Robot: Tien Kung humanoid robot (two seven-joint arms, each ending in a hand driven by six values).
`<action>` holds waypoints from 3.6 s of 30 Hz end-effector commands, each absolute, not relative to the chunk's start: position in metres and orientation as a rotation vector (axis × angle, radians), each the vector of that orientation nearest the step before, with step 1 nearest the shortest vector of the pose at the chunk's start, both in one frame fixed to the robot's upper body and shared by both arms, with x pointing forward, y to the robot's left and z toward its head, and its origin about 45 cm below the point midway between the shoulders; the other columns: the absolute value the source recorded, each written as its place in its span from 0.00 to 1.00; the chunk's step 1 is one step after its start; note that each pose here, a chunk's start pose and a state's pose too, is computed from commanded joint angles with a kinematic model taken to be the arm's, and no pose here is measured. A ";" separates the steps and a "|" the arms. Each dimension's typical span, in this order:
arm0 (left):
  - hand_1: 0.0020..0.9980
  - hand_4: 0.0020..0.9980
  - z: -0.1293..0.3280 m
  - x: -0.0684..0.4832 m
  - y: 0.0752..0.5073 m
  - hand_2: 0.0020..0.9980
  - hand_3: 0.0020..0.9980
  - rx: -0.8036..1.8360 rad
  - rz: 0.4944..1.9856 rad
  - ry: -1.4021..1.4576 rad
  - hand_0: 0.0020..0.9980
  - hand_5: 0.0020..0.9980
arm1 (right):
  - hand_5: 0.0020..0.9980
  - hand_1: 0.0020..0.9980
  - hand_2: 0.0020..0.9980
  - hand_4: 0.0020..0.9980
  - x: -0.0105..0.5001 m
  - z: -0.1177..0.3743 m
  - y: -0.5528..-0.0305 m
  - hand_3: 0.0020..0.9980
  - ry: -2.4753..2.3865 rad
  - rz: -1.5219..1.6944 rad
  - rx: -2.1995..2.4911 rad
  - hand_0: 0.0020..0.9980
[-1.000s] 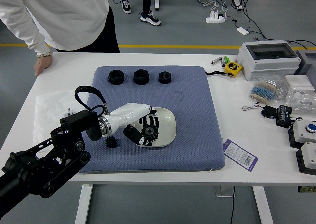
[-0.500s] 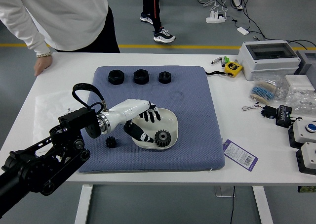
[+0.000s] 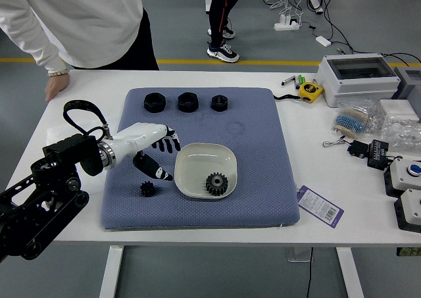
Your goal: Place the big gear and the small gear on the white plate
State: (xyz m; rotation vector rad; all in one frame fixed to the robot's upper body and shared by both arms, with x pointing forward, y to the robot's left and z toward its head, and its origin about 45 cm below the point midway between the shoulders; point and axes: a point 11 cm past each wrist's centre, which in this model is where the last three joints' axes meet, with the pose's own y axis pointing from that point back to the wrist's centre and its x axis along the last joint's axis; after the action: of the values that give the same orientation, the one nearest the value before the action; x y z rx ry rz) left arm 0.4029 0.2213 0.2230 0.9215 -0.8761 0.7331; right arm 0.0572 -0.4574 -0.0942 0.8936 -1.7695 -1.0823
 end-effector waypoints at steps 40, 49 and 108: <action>0.46 1.00 0.187 0.382 0.241 0.52 0.57 1.003 0.688 -0.752 0.42 0.07 | 0.77 0.68 0.77 0.96 0.057 -0.095 -0.456 0.68 -1.765 -1.091 0.896 0.68; 0.44 0.94 0.180 0.384 0.241 0.51 0.56 1.005 0.695 -0.736 0.38 0.02 | 0.77 0.68 0.77 0.96 0.058 -0.095 -0.456 0.68 -1.764 -1.089 0.898 0.68; 0.25 0.68 0.174 0.384 0.246 0.42 0.57 1.015 0.705 -0.675 0.23 0.00 | 0.77 0.68 0.77 0.95 0.056 -0.095 -0.456 0.68 -1.760 -1.089 0.896 0.68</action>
State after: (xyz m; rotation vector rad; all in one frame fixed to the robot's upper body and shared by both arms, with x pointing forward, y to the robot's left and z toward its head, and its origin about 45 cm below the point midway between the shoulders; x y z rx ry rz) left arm 0.3839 0.2464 0.1736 1.0152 -0.6749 0.7052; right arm 0.0563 -0.4560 -0.0949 0.8957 -1.7600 -1.0892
